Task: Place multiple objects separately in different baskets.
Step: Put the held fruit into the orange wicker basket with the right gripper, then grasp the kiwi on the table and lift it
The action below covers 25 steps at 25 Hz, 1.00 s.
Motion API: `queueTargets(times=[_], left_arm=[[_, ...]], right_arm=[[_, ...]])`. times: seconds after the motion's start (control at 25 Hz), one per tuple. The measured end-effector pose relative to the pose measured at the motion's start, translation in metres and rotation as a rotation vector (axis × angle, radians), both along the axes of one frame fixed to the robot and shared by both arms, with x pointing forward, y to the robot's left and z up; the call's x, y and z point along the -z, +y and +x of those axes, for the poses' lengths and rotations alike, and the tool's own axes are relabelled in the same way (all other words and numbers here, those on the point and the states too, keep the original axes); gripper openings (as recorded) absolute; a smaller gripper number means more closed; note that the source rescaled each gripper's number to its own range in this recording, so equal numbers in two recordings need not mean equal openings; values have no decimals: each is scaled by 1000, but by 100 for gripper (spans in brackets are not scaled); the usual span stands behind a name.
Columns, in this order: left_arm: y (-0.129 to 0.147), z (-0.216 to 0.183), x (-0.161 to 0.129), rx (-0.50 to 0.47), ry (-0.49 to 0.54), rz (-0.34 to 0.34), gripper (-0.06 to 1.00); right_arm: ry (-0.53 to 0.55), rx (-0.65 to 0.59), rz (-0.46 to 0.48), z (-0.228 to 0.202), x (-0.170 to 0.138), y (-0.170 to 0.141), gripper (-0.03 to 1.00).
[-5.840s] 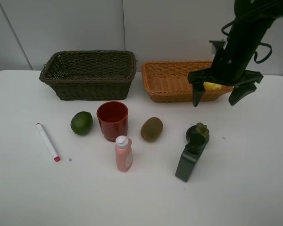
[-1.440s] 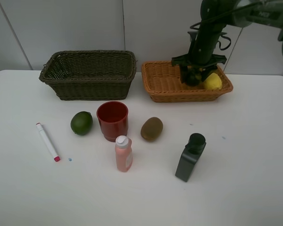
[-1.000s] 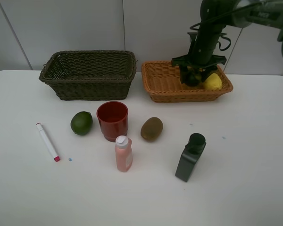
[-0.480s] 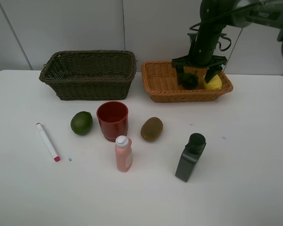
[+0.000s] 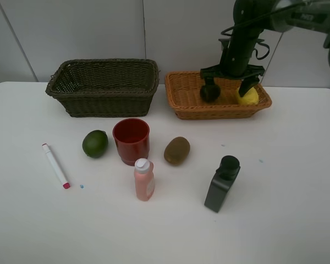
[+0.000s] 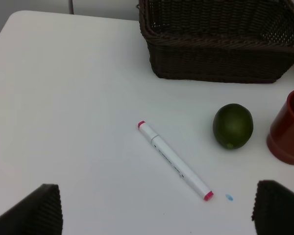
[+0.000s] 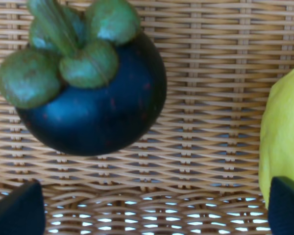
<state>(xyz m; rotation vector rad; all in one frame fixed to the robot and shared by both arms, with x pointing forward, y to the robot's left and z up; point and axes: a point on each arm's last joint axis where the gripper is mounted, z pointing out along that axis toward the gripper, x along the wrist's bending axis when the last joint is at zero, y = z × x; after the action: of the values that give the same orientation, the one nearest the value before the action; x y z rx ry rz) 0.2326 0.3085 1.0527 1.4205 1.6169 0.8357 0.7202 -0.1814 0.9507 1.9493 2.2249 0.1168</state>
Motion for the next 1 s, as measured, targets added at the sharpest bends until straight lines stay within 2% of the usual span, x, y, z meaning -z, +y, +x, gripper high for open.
queueTargets(times=[0.28,0.44,0.52,0.88,1.0], left_arm=[[0,0,0,0,0,0,100],[0,0,0,0,0,0,100],[0,0,0,0,0,0,100],[0,0,0,0,0,0,100],[0,0,0,0,0,0,100]], right_arm=[[-22,5,8,-2,-12,0,100],[-99,20,36,-10,-51,5,100],[-113,36,45,-12,-58,6,100],[-277,139,158,-48,-143,22,100],[-264,177,173,-65,-150,24,100]])
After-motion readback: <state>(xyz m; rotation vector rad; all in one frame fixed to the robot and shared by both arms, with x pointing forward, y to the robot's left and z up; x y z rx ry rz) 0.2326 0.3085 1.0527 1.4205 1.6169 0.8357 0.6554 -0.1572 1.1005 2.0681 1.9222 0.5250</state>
